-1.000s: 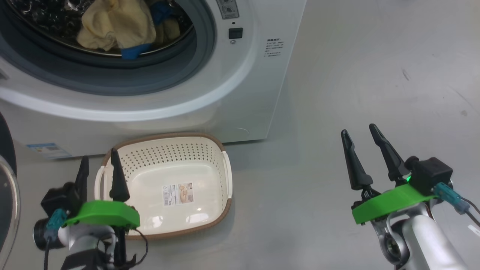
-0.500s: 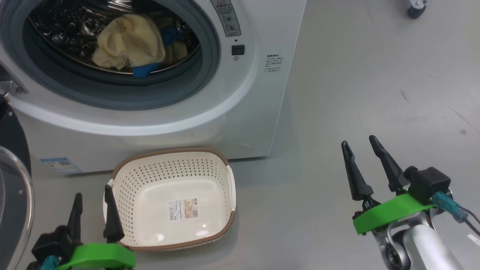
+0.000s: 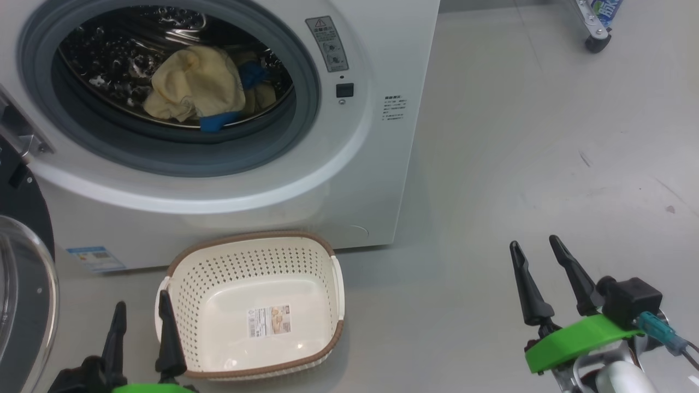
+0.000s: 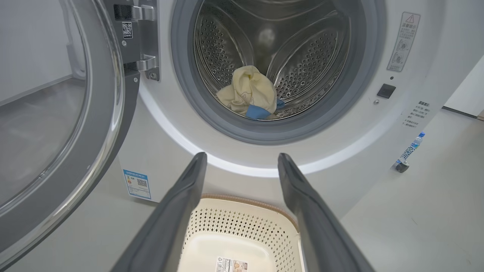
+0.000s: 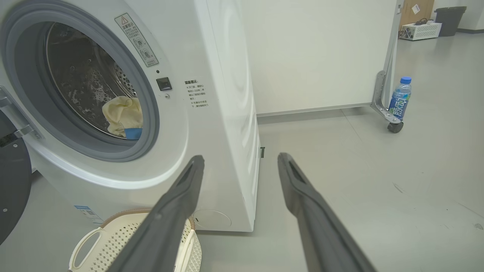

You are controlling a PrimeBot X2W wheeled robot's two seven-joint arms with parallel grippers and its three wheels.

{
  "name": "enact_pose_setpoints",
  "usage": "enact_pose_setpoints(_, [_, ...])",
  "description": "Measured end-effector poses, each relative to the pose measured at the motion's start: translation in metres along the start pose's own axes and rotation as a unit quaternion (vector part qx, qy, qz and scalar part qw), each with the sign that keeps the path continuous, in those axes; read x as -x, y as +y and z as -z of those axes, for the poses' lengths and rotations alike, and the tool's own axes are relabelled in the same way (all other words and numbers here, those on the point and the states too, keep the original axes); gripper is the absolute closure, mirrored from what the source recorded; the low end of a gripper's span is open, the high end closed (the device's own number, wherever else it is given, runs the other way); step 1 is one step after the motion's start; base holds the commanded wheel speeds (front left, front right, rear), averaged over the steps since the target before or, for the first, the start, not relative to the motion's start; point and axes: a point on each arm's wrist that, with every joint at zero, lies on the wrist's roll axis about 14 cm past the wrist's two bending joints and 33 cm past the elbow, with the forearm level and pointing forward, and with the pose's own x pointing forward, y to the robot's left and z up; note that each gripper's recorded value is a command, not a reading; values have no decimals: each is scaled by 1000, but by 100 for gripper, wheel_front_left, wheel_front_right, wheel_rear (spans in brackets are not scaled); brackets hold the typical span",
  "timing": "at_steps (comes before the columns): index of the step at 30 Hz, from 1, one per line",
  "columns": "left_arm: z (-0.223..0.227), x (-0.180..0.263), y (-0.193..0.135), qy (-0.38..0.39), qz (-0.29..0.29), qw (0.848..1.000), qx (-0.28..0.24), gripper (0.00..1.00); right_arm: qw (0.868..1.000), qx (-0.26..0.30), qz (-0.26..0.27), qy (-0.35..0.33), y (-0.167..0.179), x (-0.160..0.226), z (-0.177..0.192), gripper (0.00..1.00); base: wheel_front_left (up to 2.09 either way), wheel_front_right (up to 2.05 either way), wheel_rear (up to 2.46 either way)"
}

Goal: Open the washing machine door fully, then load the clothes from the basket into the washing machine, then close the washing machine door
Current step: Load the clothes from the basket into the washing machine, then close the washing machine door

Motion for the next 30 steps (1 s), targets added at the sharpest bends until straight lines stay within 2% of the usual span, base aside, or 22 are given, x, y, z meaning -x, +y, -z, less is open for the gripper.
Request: enact_pose_setpoints(30, [-11, 1, 4, -16, -7, 1000, -2, 0, 1000, -1, 0, 4, 0, 1, 3, 0, 0, 0, 0])
